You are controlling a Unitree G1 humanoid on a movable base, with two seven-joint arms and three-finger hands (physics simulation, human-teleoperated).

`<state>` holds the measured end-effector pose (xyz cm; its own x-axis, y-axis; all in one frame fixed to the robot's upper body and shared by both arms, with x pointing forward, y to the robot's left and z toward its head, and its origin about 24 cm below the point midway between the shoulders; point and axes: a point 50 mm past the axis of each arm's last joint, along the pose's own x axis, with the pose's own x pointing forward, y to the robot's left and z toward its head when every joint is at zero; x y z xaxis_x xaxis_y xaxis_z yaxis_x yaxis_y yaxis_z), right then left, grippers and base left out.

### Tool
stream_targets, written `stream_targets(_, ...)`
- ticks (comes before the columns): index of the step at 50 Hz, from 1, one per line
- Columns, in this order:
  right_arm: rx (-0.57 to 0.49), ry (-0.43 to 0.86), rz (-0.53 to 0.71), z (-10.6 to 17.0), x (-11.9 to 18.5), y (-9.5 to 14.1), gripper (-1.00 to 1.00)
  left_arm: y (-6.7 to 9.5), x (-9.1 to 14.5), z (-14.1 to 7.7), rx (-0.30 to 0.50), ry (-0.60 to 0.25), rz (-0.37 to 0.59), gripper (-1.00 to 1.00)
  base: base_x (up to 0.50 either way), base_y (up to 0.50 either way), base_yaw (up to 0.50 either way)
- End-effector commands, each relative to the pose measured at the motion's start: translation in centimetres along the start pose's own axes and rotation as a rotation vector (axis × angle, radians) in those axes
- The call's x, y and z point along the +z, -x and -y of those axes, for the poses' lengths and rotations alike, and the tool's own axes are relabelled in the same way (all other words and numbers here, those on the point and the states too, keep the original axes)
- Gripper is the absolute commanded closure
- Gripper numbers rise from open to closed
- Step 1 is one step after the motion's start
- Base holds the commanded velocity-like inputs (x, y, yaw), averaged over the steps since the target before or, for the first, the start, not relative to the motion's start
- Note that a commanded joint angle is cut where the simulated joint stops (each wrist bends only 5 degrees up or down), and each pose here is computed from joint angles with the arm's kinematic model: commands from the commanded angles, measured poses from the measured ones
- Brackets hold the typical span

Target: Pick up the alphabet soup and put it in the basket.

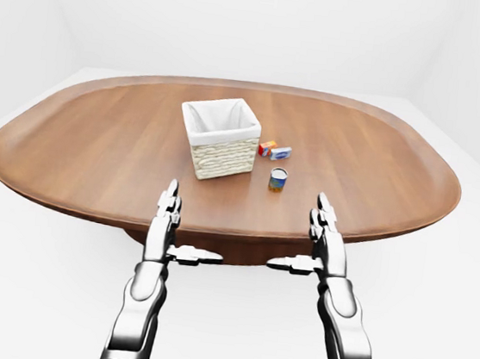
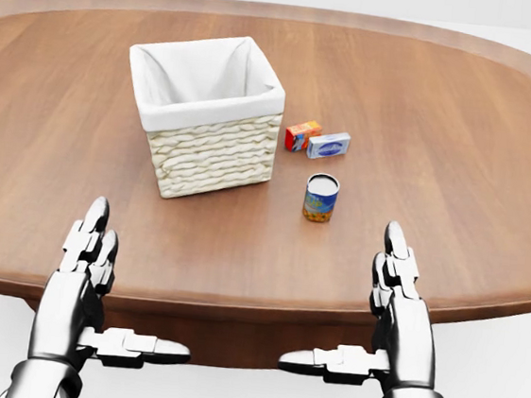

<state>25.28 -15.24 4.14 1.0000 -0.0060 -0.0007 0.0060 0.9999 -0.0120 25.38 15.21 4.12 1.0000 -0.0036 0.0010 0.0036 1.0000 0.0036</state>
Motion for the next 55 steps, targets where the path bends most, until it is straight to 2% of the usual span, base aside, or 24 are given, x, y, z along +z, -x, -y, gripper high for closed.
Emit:
stream_targets(1, -0.012, 0.023, -0.004, 0.6, 0.1, 0.2, -1.0, 0.0, 0.0, -0.5, -0.008, -0.005, 0.003, -1.0, 0.0, 0.0, 0.0)
stream_targets(19, 0.014, -0.003, -0.014, 0.5, -0.2, 0.1, -1.0, 0.8, 0.9, -1.4, 0.011, -0.003, 0.024, -1.0, 0.08, 0.0, 0.0)
stream_targets(22, 0.016, -0.006, -0.012, 0.5, -0.2, 0.0, -1.0, 1.9, 2.1, -2.1, 0.033, 0.003, 0.06, -1.0, 0.37, 0.0, 0.0)
stream_targets(26, 0.017, -0.007, -0.011, 0.5, -0.1, 0.0, -1.0, 2.1, 2.4, -2.2, 0.036, 0.006, 0.067, -1.0, 0.39, 0.0, 0.0)
stream_targets(28, 0.023, -0.014, -0.015, 0.5, -0.1, 0.0, -1.0, 3.0, 3.3, -2.8, 0.053, 0.015, 0.098, -1.0, 0.4, 0.0, 0.0)
stream_targets(37, 0.014, -0.016, -0.005, 0.6, 0.1, 0.2, -1.0, 4.7, 4.7, -3.2, 0.075, 0.027, 0.148, -1.0, 0.4, 0.0, 0.0)
stream_targets(45, 0.015, -0.011, -0.007, 0.6, 0.0, 0.1, -1.0, 8.2, 7.1, -3.4, 0.093, 0.043, 0.24, -1.0, 0.41, 0.0, 0.0)
stream_targets(48, 0.015, -0.011, -0.007, 0.6, 0.0, 0.1, -1.0, 8.3, 7.1, -3.4, 0.093, 0.043, 0.241, -1.0, 0.41, 0.0, 0.0)
stream_targets(49, 0.019, -0.01, -0.005, 0.5, 0.0, 0.3, -1.0, 9.4, 7.8, -3.2, 0.09, 0.042, 0.269, -1.0, 0.42, 0.0, 0.0)
stream_targets(55, 0.021, -0.005, -0.003, 0.5, 0.1, 0.3, -1.0, 9.9, 8.0, -3.2, 0.091, 0.045, 0.282, -1.0, 0.41, 0.0, 0.0)
